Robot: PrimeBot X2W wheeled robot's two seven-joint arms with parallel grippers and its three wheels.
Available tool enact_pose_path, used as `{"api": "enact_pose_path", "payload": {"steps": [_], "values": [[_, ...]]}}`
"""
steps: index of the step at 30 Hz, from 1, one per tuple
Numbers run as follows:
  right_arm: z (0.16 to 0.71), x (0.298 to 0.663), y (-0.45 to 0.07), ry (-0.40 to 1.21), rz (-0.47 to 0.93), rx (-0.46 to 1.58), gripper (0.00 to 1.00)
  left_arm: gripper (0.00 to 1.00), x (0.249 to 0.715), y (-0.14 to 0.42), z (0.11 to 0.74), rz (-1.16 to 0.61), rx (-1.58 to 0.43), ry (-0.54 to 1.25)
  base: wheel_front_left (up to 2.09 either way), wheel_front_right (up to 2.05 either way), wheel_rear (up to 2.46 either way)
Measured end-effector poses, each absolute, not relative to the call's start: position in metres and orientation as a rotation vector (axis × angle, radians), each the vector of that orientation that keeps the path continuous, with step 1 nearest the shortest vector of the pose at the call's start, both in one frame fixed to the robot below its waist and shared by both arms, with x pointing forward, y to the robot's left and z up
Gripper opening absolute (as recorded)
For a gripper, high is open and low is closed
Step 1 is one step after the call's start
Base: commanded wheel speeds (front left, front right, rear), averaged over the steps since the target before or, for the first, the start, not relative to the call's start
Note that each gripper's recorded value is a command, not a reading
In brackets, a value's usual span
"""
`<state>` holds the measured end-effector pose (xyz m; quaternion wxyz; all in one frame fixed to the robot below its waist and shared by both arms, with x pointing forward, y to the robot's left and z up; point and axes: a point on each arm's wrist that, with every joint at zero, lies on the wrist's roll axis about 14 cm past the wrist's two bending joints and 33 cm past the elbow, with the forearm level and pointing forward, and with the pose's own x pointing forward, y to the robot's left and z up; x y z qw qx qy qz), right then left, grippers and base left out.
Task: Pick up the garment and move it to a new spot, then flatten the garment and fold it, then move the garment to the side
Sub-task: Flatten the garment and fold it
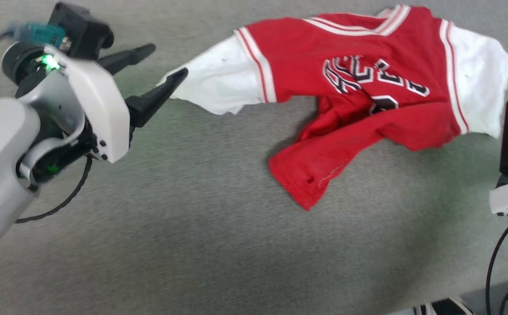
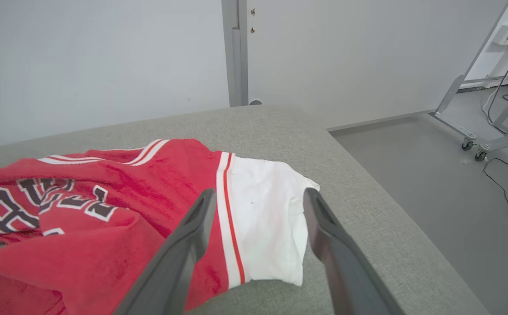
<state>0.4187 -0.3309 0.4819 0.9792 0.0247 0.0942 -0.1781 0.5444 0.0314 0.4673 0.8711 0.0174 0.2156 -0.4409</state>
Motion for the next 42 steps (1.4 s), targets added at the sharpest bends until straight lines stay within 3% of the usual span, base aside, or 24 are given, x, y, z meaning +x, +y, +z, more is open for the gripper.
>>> {"api": "enact_pose_path", "payload": {"steps": [7, 14, 15, 16, 22, 31, 37, 38, 40, 41, 42], "values": [[0.454, 0.395, -0.346, 0.247, -0.420, 0.069, 1.00, 1.00, 0.551, 0.024, 0.394, -0.957, 0.130, 0.797, 0.00, 0.00, 0.00], [0.442, 0.381, -0.353, 0.273, -0.454, 0.067, 1.00, 0.98, 0.557, 0.023, 0.372, -0.958, 0.148, 0.886, 0.00, 0.00, 0.00], [0.442, 0.382, -0.352, 0.273, -0.450, 0.068, 1.00, 0.45, 0.554, 0.020, 0.374, -0.966, 0.122, 0.893, 0.00, 0.00, 0.00], [0.442, 0.383, -0.351, 0.271, -0.446, 0.069, 1.00, 0.00, 0.552, 0.019, 0.376, -0.968, 0.094, 0.898, 0.00, 0.00, 0.00], [0.450, 0.399, -0.344, 0.238, -0.413, 0.051, 1.00, 0.00, 0.555, 0.049, 0.379, -0.888, 0.099, 0.878, 0.00, 0.00, 0.00], [0.460, 0.426, -0.318, 0.216, -0.327, 0.060, 1.00, 0.00, 0.568, 0.189, 0.390, -0.522, 0.132, 0.856, 0.00, 0.00, 0.00], [0.464, 0.433, -0.306, 0.215, -0.288, 0.060, 1.00, 0.00, 0.556, 0.223, 0.392, -0.441, 0.118, 0.855, 0.00, 0.00, 0.00], [0.464, 0.434, -0.304, 0.220, -0.282, 0.061, 1.00, 0.08, 0.555, 0.221, 0.392, -0.443, 0.108, 0.842, 0.00, 0.00, 0.00], [0.461, 0.437, -0.298, 0.239, -0.265, 0.050, 1.00, 0.71, 0.556, 0.217, 0.396, -0.442, 0.063, 0.806, 0.00, 0.00, 0.00], [0.459, 0.440, -0.294, 0.254, -0.252, 0.044, 1.00, 0.93, 0.556, 0.215, 0.397, -0.442, 0.048, 0.792, 0.00, 0.00, 0.00], [0.458, 0.444, -0.288, 0.273, -0.232, 0.027, 1.00, 1.00, 0.556, 0.213, 0.398, -0.445, 0.038, 0.776, 0.00, 0.00, 0.00]]}}
